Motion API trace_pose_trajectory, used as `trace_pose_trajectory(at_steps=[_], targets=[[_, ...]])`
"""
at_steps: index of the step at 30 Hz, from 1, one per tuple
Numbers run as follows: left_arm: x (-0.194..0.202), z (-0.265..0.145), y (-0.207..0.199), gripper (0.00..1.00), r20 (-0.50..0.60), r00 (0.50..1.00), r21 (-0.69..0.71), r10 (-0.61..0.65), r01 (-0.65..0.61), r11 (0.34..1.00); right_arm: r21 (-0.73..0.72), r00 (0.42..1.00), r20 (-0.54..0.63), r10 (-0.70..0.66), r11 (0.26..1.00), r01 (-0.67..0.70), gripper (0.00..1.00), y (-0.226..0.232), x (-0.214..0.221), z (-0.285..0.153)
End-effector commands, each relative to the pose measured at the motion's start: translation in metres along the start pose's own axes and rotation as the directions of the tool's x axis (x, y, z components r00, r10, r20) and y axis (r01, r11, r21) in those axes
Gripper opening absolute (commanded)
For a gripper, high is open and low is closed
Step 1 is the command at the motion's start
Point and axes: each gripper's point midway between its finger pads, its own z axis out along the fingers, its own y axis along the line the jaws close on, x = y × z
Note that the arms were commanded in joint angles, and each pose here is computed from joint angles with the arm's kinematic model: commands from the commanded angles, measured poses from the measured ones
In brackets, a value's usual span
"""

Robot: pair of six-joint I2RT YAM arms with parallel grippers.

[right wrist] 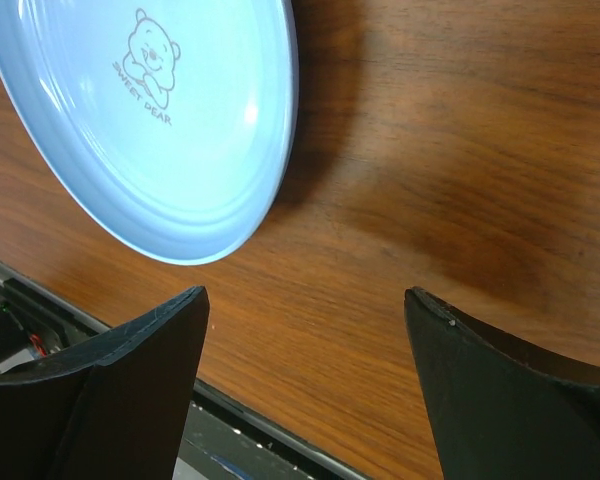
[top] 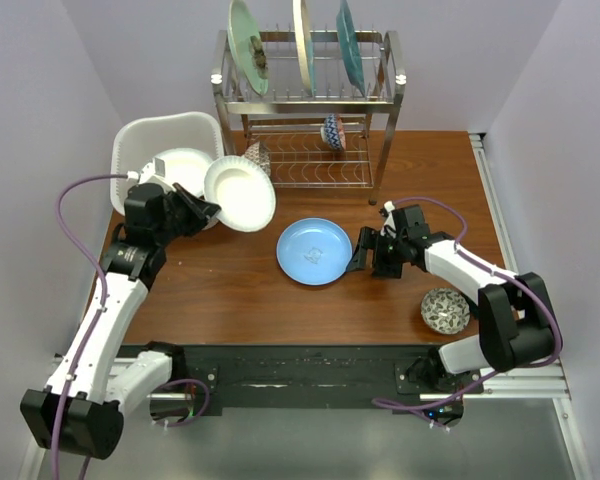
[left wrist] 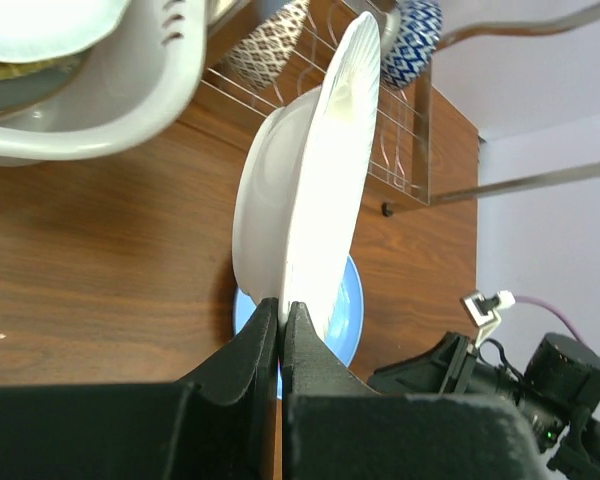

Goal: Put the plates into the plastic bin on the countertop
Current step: Place the plate in the plastic bin.

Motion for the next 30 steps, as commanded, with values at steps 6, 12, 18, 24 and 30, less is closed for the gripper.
trace_pose_trajectory(at_steps=[6, 12, 18, 24, 30], targets=[[-0.072, -0.015, -0.012, 0.0, 0.143, 0.99, 0.067, -0.007, -0.002, 0.998, 0.012, 1.0, 0.012, -0.019, 1.0, 0.019, 0.84, -0.001, -0.004, -0.001], [-0.1, -0.016, 0.009, 0.0, 0.196, 0.98, 0.037, -0.04, 0.033, 0.999, 0.013, 1.0, 0.008, -0.019, 1.0, 0.018, 0.84, -0.002, -0.003, 0.001], [-0.123, -0.008, 0.027, 0.0, 0.233, 0.97, 0.02, -0.076, 0.073, 0.997, 0.014, 1.0, -0.001, -0.014, 1.0, 0.014, 0.84, -0.004, -0.001, 0.005], [-0.141, 0.007, 0.042, 0.0, 0.259, 0.96, 0.022, -0.111, 0.109, 0.994, 0.016, 1.0, -0.008, -0.012, 1.0, 0.012, 0.84, -0.005, -0.001, 0.007], [-0.16, 0.022, 0.053, 0.0, 0.27, 0.951, 0.047, -0.148, 0.14, 0.989, 0.022, 1.0, -0.021, -0.011, 1.0, 0.012, 0.84, -0.007, 0.0, 0.011]])
